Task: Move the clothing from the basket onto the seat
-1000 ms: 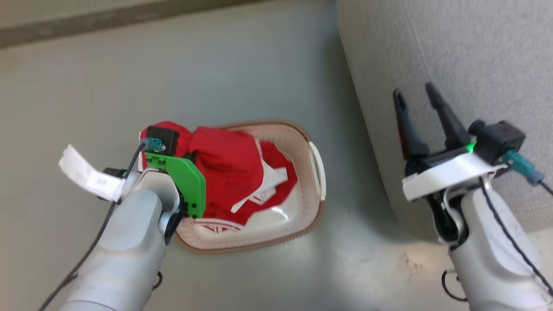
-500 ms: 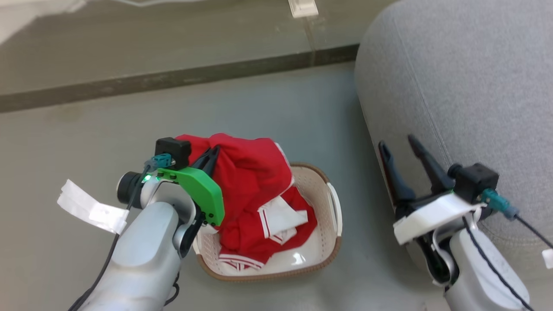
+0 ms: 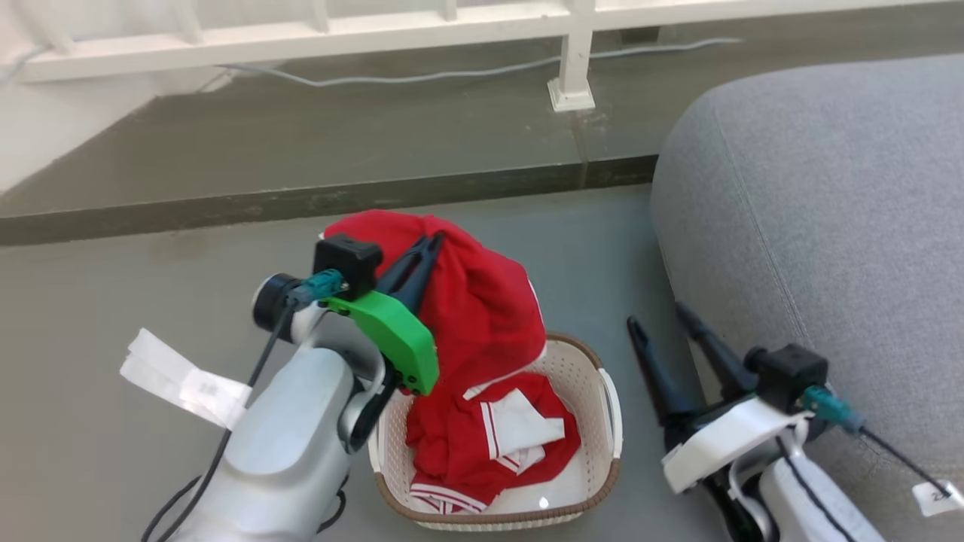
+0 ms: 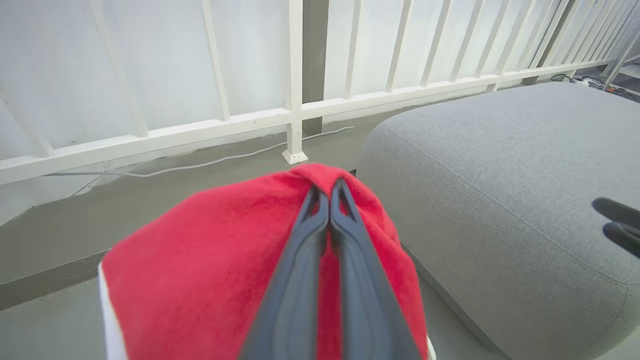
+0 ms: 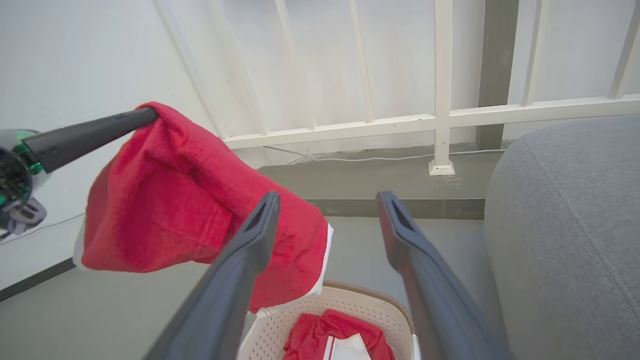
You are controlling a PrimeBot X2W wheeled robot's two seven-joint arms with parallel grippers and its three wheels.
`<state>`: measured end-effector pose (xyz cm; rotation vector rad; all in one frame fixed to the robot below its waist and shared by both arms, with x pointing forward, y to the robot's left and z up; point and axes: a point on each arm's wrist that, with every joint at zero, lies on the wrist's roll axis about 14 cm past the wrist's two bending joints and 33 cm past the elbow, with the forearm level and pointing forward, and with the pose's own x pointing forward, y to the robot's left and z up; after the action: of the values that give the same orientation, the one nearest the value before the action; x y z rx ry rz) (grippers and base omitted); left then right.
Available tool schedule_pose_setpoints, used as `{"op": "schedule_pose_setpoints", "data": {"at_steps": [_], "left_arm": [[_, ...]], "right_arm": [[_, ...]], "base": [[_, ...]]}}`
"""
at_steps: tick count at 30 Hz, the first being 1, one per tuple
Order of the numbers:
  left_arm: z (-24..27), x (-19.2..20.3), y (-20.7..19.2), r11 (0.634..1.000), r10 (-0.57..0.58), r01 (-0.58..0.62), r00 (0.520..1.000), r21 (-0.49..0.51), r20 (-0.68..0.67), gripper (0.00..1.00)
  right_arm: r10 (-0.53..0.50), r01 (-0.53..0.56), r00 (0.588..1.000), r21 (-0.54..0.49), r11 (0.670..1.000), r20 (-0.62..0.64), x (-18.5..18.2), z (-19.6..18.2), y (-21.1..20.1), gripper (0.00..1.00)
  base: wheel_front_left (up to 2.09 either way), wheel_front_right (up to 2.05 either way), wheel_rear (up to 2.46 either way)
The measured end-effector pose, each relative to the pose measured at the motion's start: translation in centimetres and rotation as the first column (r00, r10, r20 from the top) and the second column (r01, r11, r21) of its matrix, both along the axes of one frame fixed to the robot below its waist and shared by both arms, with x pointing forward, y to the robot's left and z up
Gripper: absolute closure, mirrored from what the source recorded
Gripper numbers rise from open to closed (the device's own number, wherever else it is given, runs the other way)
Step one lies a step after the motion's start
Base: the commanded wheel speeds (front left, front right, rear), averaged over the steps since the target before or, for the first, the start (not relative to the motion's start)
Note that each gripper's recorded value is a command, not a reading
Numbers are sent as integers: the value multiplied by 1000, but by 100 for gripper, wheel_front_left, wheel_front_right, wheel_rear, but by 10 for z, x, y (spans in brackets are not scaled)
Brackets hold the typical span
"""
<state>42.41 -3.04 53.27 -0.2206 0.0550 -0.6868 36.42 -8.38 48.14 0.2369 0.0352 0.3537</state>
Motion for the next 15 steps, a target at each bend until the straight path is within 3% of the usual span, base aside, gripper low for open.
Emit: {"op": "schedule_pose_setpoints", "data": {"at_steps": [7, 15], "left_arm": [[31, -18, -14, 998, -57, 59, 995, -33, 82, 100], [40, -44, -27, 991, -117, 122, 989, -51, 90, 100]], "right_arm": [[153, -155, 987, 33, 987, 53, -19, 19, 52, 0], [299, -306, 950, 83, 949, 86, -46, 35, 101, 0]], "base": [[0, 0, 0], [0, 0, 0]]}}
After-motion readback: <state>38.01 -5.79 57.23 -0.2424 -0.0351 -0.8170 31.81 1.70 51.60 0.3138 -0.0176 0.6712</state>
